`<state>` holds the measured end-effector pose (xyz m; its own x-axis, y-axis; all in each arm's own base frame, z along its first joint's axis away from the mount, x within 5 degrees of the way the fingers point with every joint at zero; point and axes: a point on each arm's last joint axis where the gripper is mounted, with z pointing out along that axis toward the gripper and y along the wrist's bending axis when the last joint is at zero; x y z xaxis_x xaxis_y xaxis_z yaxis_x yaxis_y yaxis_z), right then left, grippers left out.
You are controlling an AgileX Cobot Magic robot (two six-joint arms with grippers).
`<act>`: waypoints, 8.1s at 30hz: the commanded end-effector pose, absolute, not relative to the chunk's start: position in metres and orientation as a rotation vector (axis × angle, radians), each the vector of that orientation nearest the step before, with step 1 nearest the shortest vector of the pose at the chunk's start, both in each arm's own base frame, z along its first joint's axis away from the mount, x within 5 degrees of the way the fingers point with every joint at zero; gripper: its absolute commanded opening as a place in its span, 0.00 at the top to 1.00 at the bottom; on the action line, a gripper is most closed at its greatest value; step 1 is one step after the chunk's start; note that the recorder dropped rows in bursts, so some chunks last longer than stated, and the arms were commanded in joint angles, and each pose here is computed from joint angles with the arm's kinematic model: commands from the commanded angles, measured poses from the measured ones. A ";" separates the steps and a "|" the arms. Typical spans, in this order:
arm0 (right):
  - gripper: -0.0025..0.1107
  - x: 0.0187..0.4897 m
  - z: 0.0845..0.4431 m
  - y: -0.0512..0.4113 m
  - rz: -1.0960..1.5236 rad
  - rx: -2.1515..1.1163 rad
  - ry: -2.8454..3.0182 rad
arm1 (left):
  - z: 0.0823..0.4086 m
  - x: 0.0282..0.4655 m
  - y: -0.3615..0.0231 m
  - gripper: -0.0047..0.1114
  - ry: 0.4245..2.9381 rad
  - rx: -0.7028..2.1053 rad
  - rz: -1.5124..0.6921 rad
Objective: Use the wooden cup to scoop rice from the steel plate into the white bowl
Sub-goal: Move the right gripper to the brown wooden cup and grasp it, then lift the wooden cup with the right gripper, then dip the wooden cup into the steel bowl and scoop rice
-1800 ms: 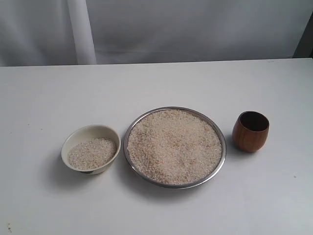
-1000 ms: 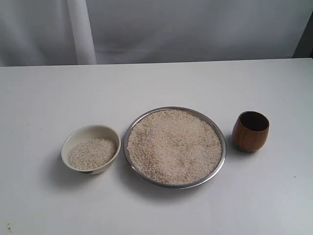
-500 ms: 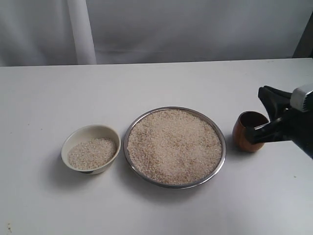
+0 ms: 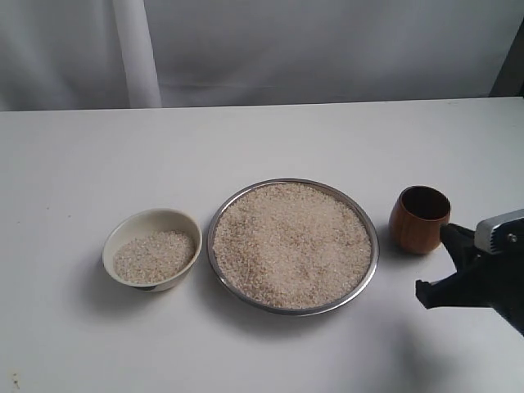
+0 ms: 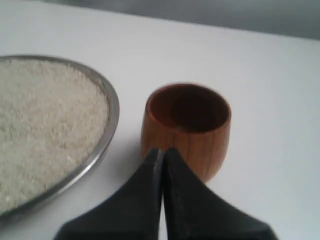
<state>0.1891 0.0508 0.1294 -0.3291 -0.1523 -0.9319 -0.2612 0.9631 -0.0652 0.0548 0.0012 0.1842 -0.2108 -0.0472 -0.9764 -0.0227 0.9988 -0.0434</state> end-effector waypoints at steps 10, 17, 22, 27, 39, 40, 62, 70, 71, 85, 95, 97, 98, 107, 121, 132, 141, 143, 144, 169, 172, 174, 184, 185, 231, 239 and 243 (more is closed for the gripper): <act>0.90 0.185 0.109 0.048 0.090 -0.294 2.061 | 0.187 0.055 0.001 0.96 1.767 -0.053 -0.032; 0.10 0.186 0.111 0.046 0.074 -0.269 2.041 | 0.187 0.055 0.001 0.96 1.767 -0.053 -0.032; 0.05 0.186 0.111 0.046 0.076 -0.267 2.042 | 0.187 0.055 0.001 0.96 1.767 -0.053 -0.032; 0.05 0.187 0.114 0.046 0.094 -0.231 2.016 | 0.187 0.055 0.001 0.96 1.767 -0.053 -0.032; 0.05 0.210 0.127 0.051 0.117 -0.179 1.862 | 0.187 0.055 0.001 0.96 1.767 -0.053 -0.032; 0.05 0.215 0.126 0.053 0.117 -0.178 1.857 | 0.187 0.055 0.001 0.96 1.767 -0.053 -0.032; 0.05 0.256 0.081 0.061 0.075 -0.155 1.909 | 0.187 0.055 0.001 0.96 1.767 -0.053 -0.032; 0.05 0.269 0.069 0.063 0.063 -0.142 1.918 | 0.187 0.055 0.001 0.96 1.767 -0.053 -0.032; 0.05 0.270 0.068 0.063 0.061 -0.139 1.919 | 0.187 0.055 0.001 0.96 1.767 -0.053 -0.032; 0.05 0.286 0.060 0.067 0.055 -0.123 1.905 | 0.187 0.055 0.001 0.96 1.767 -0.053 -0.032; 0.10 0.286 0.060 0.066 0.052 -0.119 1.905 | 0.187 0.055 0.001 0.96 1.767 -0.053 -0.032; 0.10 0.286 0.060 0.066 0.052 -0.119 1.905 | 0.187 0.055 0.001 0.96 1.767 -0.053 -0.032; 0.10 0.286 0.060 0.066 0.052 -0.119 1.905 | 0.187 0.055 0.001 0.96 1.767 -0.053 -0.032; 0.10 0.286 0.060 0.064 0.037 -0.097 1.906 | 0.187 0.055 0.001 0.96 1.767 -0.053 -0.032; 0.16 0.285 0.060 0.062 0.024 -0.081 1.911 | 0.187 0.055 0.001 0.96 1.767 -0.053 -0.032; 0.53 0.285 0.058 0.062 0.023 -0.082 1.929 | 0.187 0.055 0.001 0.96 1.767 -0.053 -0.032; 0.84 0.283 0.054 0.066 0.033 -0.148 1.977 | 0.187 0.055 0.001 0.96 1.767 -0.053 -0.032; 0.93 0.284 0.062 0.067 0.048 -0.159 1.964 | 0.187 0.055 0.001 0.96 1.767 -0.053 -0.032; 0.96 0.284 0.067 0.068 0.054 -0.161 1.963 | 0.187 0.055 0.001 0.96 1.767 -0.053 -0.032; 0.98 0.291 0.313 0.176 -0.775 -1.561 1.857 | 0.187 0.055 0.001 0.96 1.767 -0.053 -0.032; 0.98 0.292 0.313 0.194 -0.882 -1.697 1.741 | 0.187 0.055 0.001 0.96 1.767 -0.053 -0.032; 0.98 0.295 0.304 0.204 -0.928 -1.792 1.674 | 0.187 0.055 0.001 0.96 1.767 -0.053 -0.032; 0.98 0.323 0.228 0.224 -1.208 -2.087 1.566 | 0.187 0.055 0.001 0.96 1.767 -0.053 -0.032; 0.98 0.326 0.219 0.225 -1.240 -2.118 1.557 | 0.187 0.055 0.001 0.96 1.767 -0.053 -0.032; 0.98 0.331 0.119 0.249 -1.259 -2.419 1.398 | 0.187 0.055 0.001 0.96 1.767 -0.053 -0.032; 0.98 0.321 0.114 0.261 -1.127 -2.417 1.425 | 0.187 0.055 0.001 0.96 1.767 -0.053 -0.032; 0.98 0.319 0.113 0.263 -1.083 -2.413 1.449 | 0.187 0.055 0.001 0.96 1.767 -0.053 -0.032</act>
